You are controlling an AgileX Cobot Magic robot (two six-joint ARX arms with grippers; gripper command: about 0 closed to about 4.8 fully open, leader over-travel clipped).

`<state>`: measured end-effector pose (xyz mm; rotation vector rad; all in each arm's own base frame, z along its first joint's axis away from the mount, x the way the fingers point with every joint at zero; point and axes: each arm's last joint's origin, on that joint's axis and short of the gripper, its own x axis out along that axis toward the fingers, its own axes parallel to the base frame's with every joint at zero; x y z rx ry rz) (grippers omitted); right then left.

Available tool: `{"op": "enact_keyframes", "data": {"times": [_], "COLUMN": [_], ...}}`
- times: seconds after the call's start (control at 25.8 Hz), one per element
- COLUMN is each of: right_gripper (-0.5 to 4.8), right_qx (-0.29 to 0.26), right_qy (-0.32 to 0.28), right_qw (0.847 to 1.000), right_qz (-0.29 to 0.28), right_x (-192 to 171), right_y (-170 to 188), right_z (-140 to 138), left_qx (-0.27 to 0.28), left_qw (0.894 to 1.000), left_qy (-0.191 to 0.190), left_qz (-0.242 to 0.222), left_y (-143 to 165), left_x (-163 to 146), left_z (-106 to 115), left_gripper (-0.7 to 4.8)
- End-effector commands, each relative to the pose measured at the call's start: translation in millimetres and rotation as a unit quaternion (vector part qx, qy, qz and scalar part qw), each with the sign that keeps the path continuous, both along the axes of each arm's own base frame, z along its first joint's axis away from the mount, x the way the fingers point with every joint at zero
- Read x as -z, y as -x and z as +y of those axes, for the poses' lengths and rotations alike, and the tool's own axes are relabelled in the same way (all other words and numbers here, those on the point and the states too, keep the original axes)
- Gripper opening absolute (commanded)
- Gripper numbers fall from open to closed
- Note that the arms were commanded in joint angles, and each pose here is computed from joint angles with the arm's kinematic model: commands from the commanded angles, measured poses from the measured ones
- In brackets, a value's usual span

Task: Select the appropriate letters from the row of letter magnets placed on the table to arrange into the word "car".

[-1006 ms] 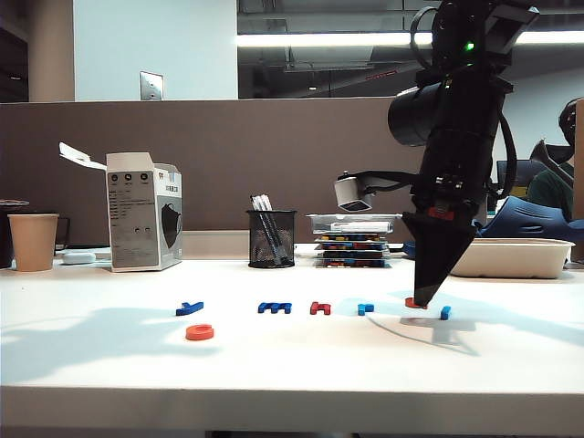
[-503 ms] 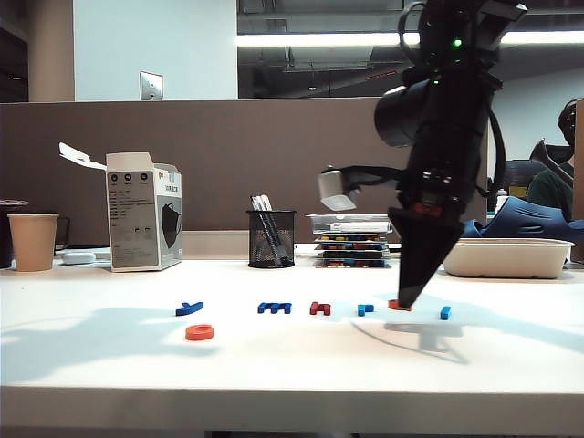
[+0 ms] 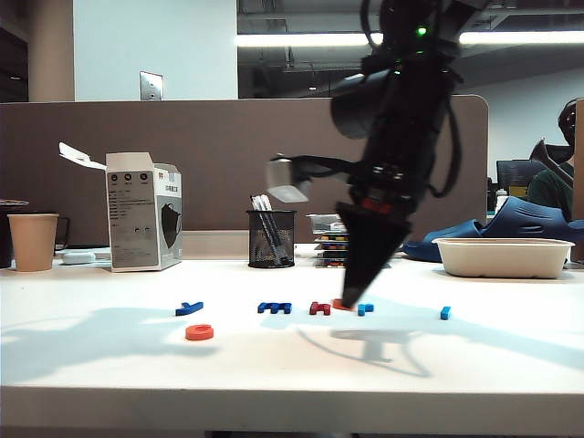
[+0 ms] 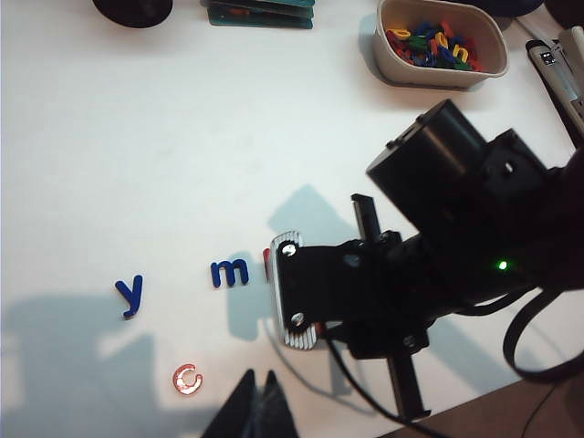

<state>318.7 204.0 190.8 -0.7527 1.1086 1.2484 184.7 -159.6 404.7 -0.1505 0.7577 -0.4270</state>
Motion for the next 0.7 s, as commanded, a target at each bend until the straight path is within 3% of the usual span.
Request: {"op": "enact_keyframes", "data": {"times": [0.04, 0.19, 0.7], "right_gripper": [0.52, 0.53, 0.53], "right_qx": [0.002, -0.012, -0.046], "right_qy": [-0.028, -0.044, -0.065], "right_qw": [0.999, 0.998, 0.996], "right_qz": [-0.017, -0.035, -0.047], "right_x": [-5, -6, 4], "right_y": [2, 9, 18], "right_z": [13, 33, 58], "left_qx": [0.001, 0.001, 0.001], "left_qw": [1.0, 1.0, 1.0], "left_qy": [0.004, 0.003, 0.003], "left_qz": [-0.008, -0.008, -0.008], "left_y": [1, 1, 1], "left_x": [-3, -3, -3], "left_z": [0, 0, 0], "left_gripper": [-0.06, -0.06, -0.06]}}
